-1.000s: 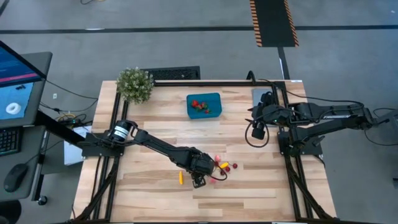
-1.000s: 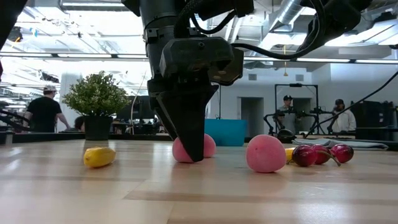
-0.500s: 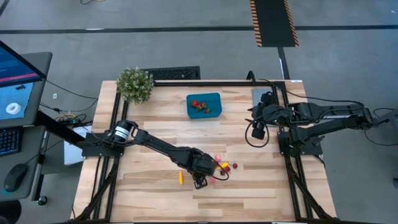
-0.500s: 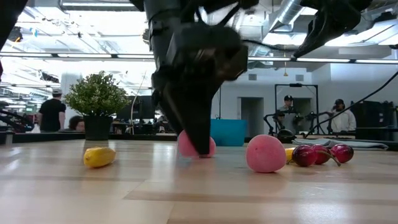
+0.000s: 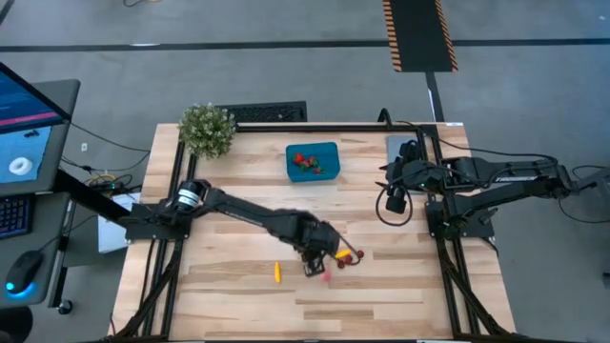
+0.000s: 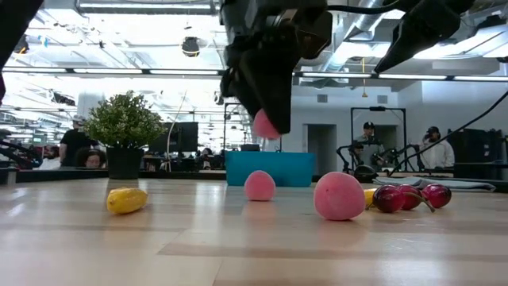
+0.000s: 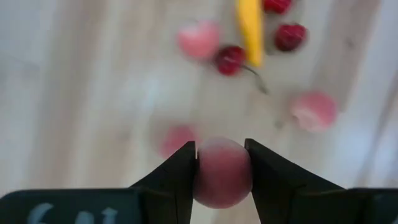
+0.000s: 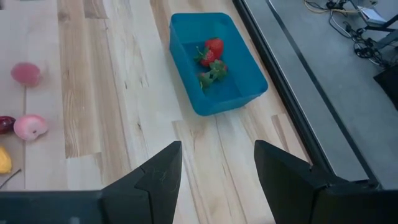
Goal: Pick and placing Produce into tupperware
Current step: Put the peach into the blue bin
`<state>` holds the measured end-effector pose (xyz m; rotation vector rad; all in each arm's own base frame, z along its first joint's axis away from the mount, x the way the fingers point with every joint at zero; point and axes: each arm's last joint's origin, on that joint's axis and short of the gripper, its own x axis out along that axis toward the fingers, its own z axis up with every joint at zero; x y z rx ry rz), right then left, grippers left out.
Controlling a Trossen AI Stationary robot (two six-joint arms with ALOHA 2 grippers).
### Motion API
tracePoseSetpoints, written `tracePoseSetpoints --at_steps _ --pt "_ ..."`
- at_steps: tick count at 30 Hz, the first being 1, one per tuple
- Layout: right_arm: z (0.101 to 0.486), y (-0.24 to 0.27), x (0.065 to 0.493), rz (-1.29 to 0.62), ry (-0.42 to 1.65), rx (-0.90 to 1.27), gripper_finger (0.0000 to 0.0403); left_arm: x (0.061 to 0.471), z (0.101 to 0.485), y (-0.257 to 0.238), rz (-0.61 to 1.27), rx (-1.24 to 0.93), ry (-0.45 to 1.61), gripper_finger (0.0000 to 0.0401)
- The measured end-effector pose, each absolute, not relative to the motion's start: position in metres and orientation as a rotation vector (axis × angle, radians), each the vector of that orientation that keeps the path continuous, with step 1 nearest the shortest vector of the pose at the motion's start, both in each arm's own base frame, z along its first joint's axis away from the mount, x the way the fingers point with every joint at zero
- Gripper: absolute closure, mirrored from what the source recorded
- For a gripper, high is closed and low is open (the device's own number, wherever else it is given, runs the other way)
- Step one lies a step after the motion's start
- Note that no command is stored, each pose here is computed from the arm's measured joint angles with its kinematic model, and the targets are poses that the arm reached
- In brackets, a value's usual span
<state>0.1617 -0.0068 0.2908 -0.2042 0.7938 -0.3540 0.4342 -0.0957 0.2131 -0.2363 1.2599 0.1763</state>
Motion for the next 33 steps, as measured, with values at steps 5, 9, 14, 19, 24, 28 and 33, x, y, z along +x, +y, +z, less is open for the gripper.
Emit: tracePoseSetpoints --at_steps 5,9,14,19,24,28,33 --pt "0.291 -0.007 0.162 -0.354 0.793 -0.204 0.0178 0.437 0.232 -0.057 0.238 -0.168 1.285 0.0287" --pt "0.291 -0.007 0.162 -0.354 0.794 -0.204 0.0178 0.440 0.241 -0.020 0.300 -0.111 1.282 0.0287" --pt "0.291 -0.007 0.162 -0.354 0.794 -0.204 0.0178 0.441 0.244 0.030 0.366 -0.067 1.262 0.0287" --pt "0.291 -0.007 0.162 -0.354 0.794 -0.204 0.0178 0.442 0.247 0.079 0.458 -0.042 1.195 0.0287" --pt "0.291 -0.007 0.162 -0.359 0.791 -0.192 0.0178 0.442 0.251 0.122 0.529 -0.085 1.096 0.0287" --pt "0.291 -0.007 0.162 -0.361 0.790 -0.187 0.0178 0.447 0.243 0.143 0.532 -0.135 1.040 0.0287" --pt "0.291 -0.007 0.162 -0.361 0.788 -0.186 0.0178 0.464 0.219 0.151 0.533 -0.139 0.982 0.0287"
